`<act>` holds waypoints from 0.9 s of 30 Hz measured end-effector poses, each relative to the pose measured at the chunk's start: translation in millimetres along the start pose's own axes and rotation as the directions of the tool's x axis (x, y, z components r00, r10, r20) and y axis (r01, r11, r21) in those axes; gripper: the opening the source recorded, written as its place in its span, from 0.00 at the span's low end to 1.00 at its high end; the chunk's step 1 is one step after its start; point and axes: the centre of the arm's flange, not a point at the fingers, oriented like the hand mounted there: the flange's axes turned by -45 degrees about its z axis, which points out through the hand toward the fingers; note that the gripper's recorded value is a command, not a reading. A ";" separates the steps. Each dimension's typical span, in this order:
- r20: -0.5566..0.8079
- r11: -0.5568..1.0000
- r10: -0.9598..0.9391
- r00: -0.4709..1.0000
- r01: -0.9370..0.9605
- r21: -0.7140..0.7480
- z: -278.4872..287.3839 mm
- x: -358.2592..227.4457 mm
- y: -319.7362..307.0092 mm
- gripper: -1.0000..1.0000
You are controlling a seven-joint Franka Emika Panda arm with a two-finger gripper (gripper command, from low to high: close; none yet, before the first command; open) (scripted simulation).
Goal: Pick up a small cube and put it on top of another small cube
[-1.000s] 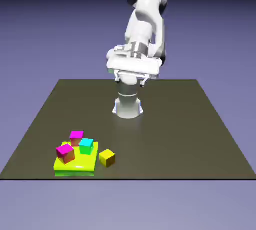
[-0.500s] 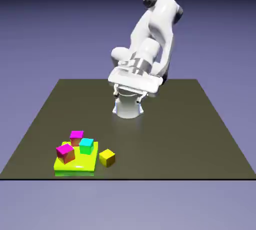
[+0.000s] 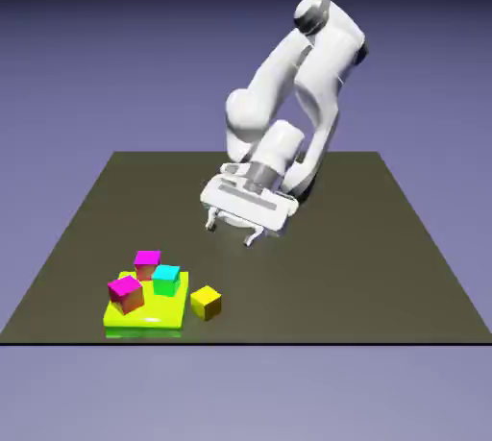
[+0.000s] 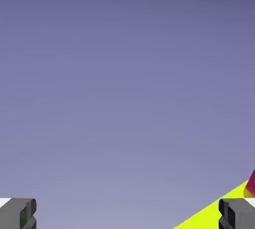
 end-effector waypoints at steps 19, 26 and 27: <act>0.140 0.974 0.204 0.969 -0.185 -0.133 74.6 -115.0 33.0 0.50; 0.147 0.973 0.207 0.967 -0.188 -0.133 117.6 -135.1 37.2 0.00; 0.143 0.974 0.204 0.968 -0.186 -0.133 108.4 -129.8 35.6 0.00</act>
